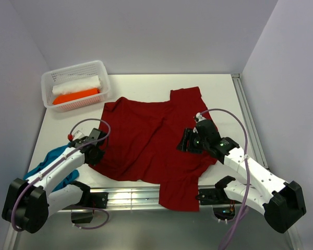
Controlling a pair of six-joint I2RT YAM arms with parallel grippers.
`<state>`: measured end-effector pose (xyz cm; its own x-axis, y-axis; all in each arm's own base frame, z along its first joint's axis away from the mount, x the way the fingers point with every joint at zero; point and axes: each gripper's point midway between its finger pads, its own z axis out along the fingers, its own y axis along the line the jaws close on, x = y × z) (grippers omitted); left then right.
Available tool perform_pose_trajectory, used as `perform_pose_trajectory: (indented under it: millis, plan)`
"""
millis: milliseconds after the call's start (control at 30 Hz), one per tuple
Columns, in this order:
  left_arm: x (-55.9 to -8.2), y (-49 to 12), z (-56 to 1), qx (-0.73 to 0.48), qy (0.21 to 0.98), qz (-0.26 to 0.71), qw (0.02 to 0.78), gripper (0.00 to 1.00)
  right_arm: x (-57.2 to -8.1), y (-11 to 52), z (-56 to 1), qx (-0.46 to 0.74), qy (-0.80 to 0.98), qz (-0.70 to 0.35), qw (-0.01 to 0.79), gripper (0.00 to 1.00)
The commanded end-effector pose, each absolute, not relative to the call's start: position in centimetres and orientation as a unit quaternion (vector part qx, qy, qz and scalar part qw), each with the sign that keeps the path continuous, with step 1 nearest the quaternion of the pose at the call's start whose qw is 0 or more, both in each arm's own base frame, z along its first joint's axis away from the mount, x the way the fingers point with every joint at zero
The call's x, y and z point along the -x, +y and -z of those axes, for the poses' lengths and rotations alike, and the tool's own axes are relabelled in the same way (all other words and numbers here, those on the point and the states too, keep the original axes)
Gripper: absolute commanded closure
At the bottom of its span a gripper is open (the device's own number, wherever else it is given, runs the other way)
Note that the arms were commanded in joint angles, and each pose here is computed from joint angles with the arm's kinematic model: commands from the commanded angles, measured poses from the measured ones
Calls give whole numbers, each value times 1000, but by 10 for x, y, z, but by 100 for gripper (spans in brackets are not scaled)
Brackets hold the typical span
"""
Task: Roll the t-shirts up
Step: Flatten the tshirt
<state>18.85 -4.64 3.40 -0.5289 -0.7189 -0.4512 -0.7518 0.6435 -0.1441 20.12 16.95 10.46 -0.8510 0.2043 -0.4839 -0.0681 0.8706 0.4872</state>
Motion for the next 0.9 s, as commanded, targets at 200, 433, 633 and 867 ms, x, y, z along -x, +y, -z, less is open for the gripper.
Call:
perform_pose_trajectory:
  millis: [200,433,633,867]
  plan:
    - [-197,-46,-61,423,867,-53,258,99,-196,165,-97,-36,931,-246,266,37]
    - [-195,-45,-83,431,860,-44,271,99,-185,165,-90,-27,938,-248,241,35]
    - [-192,-30,-116,458,835,-55,300,100,-166,167,-87,-25,944,-255,209,28]
    - [-196,-23,-127,470,816,-41,335,100,-137,177,-90,-9,952,-237,195,28]
